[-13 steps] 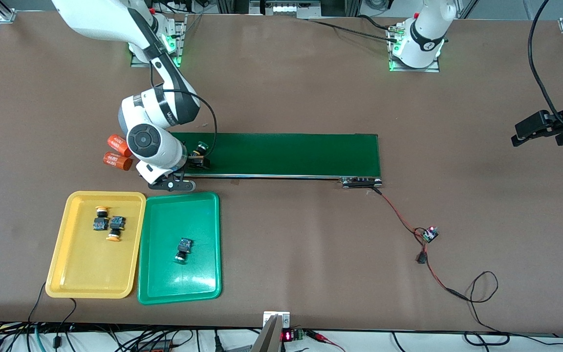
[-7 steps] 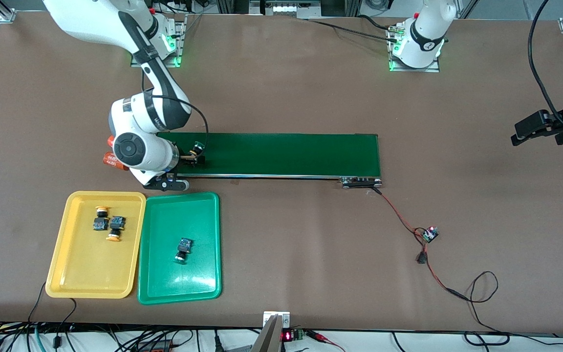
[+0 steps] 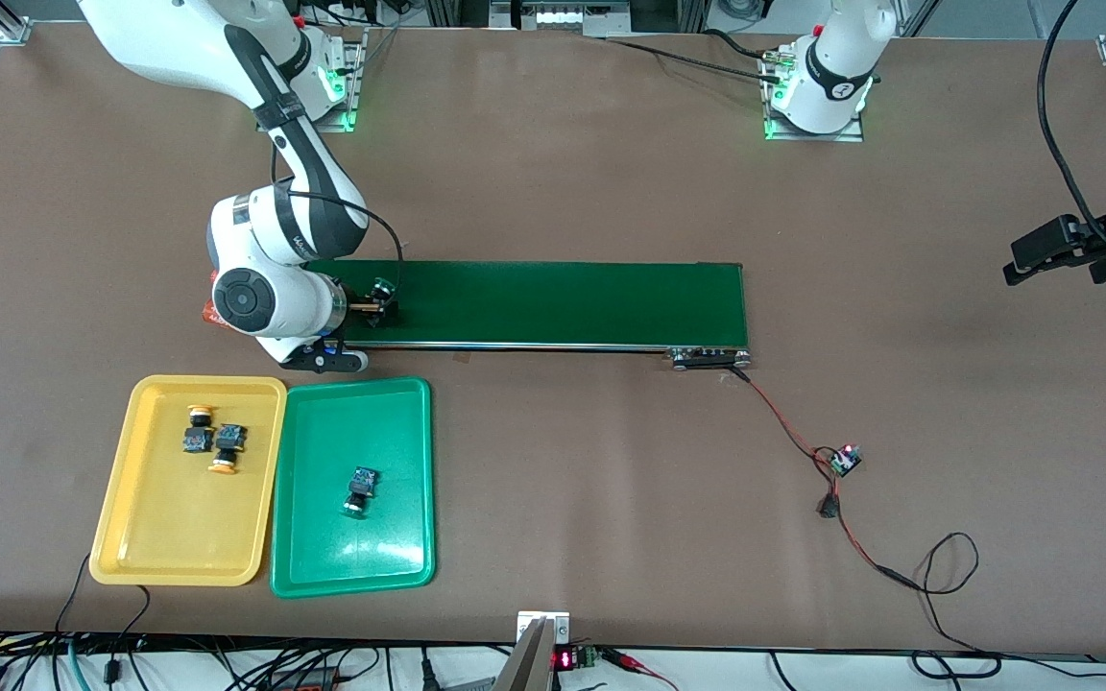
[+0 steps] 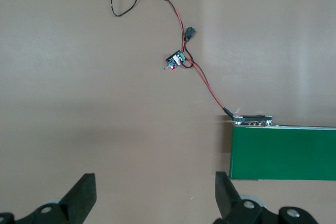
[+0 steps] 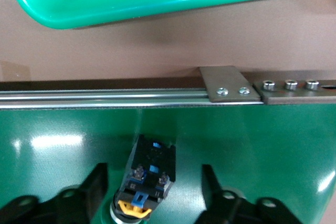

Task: Sort buttons by color to trays
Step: 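Carry the dark-capped button with the right gripper over the green tray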

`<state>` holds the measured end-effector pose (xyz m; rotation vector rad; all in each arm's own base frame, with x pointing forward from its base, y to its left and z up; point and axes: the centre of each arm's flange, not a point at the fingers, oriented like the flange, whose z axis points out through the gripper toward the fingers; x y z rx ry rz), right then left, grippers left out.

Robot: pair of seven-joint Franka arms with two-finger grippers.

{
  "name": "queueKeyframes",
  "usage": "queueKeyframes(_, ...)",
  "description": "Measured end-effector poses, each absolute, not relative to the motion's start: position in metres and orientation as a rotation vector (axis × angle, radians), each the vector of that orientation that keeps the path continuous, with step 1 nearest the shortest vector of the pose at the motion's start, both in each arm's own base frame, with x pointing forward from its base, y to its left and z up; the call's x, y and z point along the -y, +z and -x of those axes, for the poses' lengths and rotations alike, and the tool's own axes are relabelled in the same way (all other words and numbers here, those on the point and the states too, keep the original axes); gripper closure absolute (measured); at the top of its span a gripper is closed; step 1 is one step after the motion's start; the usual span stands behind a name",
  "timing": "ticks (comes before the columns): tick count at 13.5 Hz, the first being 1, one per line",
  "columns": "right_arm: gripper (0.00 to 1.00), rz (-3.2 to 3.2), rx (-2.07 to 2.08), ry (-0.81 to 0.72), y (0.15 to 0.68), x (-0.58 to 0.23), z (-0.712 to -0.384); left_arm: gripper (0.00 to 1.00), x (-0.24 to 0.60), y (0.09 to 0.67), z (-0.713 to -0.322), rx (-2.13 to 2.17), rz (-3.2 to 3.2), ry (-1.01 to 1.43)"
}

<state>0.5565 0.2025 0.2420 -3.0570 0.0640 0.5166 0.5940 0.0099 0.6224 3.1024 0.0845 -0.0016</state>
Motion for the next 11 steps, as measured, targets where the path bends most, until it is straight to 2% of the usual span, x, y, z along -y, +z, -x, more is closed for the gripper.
queueKeyframes(3,0.63,3.048,-0.025,0.509,0.243,-0.196,-0.56,0.0,-0.012,0.622,-0.594,-0.091,-3.099,-0.003)
queueKeyframes(4,0.67,3.046,-0.023,0.507,0.243,-0.193,-0.561,0.0,-0.014,0.622,-0.594,-0.097,-3.095,-0.003)
queueKeyframes(8,0.67,3.043,0.006,0.497,0.249,-0.185,-0.568,0.0,-0.02,0.622,-0.593,-0.113,-3.09,-0.006)
queueKeyframes(11,0.67,3.038,0.044,0.517,0.292,-0.162,-0.593,0.0,-0.025,0.622,-0.593,-0.126,-3.088,-0.008)
